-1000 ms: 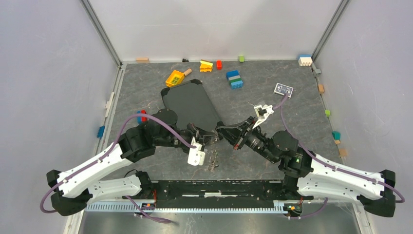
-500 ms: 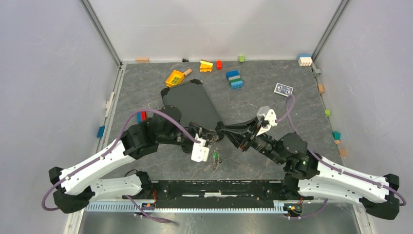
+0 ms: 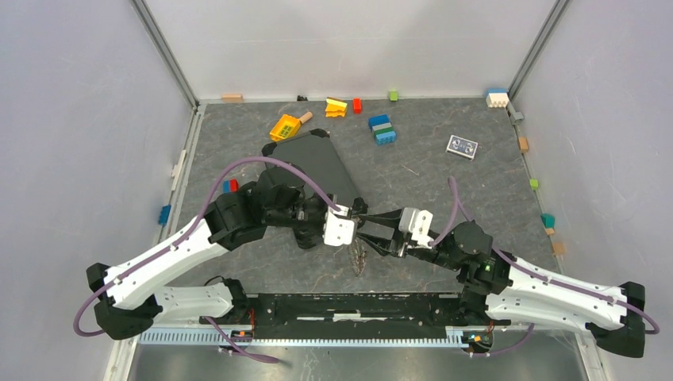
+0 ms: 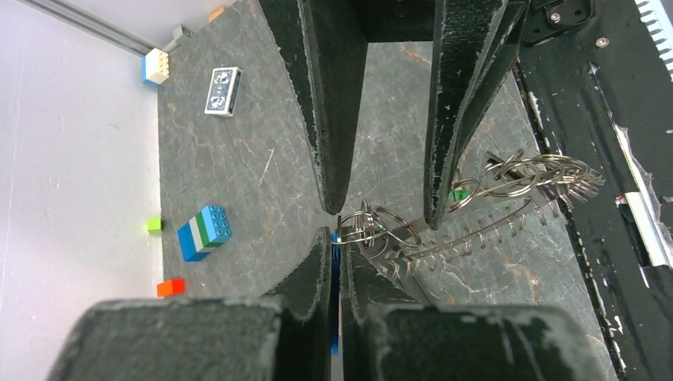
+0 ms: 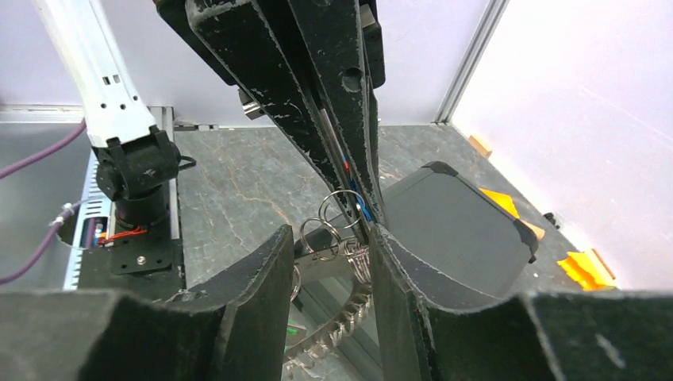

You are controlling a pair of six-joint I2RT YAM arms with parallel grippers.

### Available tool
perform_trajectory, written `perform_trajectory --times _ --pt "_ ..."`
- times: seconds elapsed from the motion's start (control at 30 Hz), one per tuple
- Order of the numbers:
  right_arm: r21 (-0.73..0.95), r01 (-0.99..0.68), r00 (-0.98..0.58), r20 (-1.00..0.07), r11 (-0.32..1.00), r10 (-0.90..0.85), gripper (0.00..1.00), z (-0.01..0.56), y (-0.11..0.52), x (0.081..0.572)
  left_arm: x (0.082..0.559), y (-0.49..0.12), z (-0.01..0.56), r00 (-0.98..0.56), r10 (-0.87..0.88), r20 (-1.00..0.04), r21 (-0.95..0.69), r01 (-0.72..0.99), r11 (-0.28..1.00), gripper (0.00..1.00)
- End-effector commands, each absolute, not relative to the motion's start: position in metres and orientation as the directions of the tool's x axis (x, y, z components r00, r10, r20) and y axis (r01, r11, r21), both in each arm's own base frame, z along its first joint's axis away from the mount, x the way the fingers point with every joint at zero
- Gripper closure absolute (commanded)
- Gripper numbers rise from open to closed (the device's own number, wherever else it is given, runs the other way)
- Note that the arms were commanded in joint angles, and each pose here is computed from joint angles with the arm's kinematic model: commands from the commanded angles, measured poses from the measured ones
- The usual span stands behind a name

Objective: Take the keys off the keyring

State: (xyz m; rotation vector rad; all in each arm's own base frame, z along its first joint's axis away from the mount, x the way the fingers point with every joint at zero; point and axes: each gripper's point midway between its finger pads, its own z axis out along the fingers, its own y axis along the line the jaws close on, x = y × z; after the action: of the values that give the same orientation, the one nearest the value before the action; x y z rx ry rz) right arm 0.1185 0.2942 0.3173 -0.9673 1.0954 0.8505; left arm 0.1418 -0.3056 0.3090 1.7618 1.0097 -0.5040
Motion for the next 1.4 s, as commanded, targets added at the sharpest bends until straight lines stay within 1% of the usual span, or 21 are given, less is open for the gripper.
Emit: perform_trajectory --times 0.0,0.1,0.27,0.5,0.6,0.9,1.23,1.37 --pt "-0.282 -0.882 0.358 -0.922 0.379 0.148 0.56 0.341 0.291 0.12 0.14 -0.308 0.331 0.543 0.365 -0.756 0.547 0.831 -0.103 0.98" --pt "-0.268 -0.881 0.349 -0.924 0.389 0.153 0.58 0.343 0.292 0.122 0.14 -0.308 0.329 0.543 0.366 -0.756 0.546 0.831 -0.106 0.98" --pt "-0.235 -0.89 0.319 -0.933 0.391 0.164 0.58 0.344 0.296 0.124 0.14 -0.309 0.327 0.543 0.368 -0.755 0.544 0.832 -0.11 0.98" --pt "-0.206 -0.911 0.283 -0.943 0.359 0.177 0.58 0.342 0.303 0.12 0.14 -0.309 0.325 0.544 0.371 -0.753 0.543 0.831 -0.116 0.98" --pt "-0.185 -0.907 0.268 -0.947 0.38 0.179 0.58 0.342 0.303 0.124 0.14 -0.31 0.324 0.544 0.371 -0.752 0.543 0.831 -0.118 0.98" --pt "-0.119 -0.861 0.228 -0.959 0.494 0.166 0.66 0.339 0.292 0.145 0.14 -0.309 0.322 0.549 0.373 -0.748 0.546 0.829 -0.123 0.98" --pt "-0.096 -0.84 0.22 -0.96 0.534 0.174 0.74 0.34 0.28 0.149 0.14 -0.309 0.323 0.553 0.369 -0.747 0.55 0.826 -0.125 0.98" --pt "-0.098 -0.846 0.218 -0.961 0.525 0.172 0.76 0.339 0.283 0.148 0.139 -0.309 0.323 0.554 0.369 -0.746 0.55 0.825 -0.127 0.98"
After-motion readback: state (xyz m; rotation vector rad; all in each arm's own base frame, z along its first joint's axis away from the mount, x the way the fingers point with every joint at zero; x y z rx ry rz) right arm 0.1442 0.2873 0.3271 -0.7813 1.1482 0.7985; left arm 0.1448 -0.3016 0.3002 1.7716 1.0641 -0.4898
